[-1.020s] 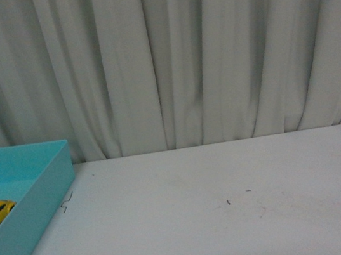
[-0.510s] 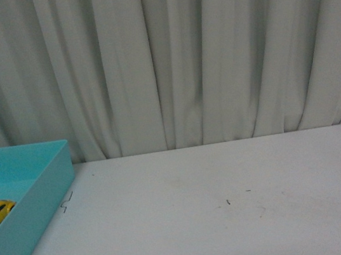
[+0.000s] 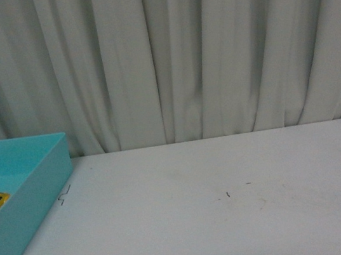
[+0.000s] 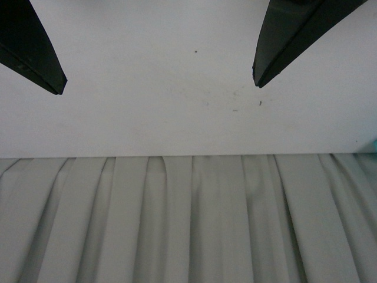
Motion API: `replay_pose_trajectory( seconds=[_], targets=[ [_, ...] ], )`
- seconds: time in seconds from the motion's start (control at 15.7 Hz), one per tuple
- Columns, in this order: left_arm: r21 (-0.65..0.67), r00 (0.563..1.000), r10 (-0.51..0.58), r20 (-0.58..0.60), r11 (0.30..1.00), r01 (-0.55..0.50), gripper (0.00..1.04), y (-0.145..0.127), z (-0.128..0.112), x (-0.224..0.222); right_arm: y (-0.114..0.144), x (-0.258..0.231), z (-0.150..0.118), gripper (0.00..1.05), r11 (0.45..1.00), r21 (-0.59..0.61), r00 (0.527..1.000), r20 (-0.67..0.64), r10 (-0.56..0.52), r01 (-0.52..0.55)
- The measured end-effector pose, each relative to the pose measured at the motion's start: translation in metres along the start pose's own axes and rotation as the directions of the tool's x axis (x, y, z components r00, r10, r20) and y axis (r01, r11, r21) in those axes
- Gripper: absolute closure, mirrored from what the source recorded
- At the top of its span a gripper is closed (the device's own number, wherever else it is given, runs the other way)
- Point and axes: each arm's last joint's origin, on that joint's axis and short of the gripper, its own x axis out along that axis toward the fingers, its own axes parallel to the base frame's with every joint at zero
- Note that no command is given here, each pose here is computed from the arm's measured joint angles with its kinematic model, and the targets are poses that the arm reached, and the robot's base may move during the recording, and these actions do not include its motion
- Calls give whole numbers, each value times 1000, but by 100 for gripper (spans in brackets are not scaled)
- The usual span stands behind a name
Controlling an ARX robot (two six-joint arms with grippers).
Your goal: Wind up and store yellow beetle toy
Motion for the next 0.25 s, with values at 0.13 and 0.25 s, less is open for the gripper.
replay_pose_trajectory(
  seconds=[0.13, 0.25],
  targets=[
    [0, 1000, 1, 0, 1000, -1, 7, 0, 0, 0, 0, 0, 0, 7, 1000, 0, 1000, 0, 0, 0],
    [-1, 1000, 0, -2, 1000, 0, 7, 0, 0, 0, 0, 0, 0, 7, 1000, 0, 1000, -2, 0, 0]
  ],
)
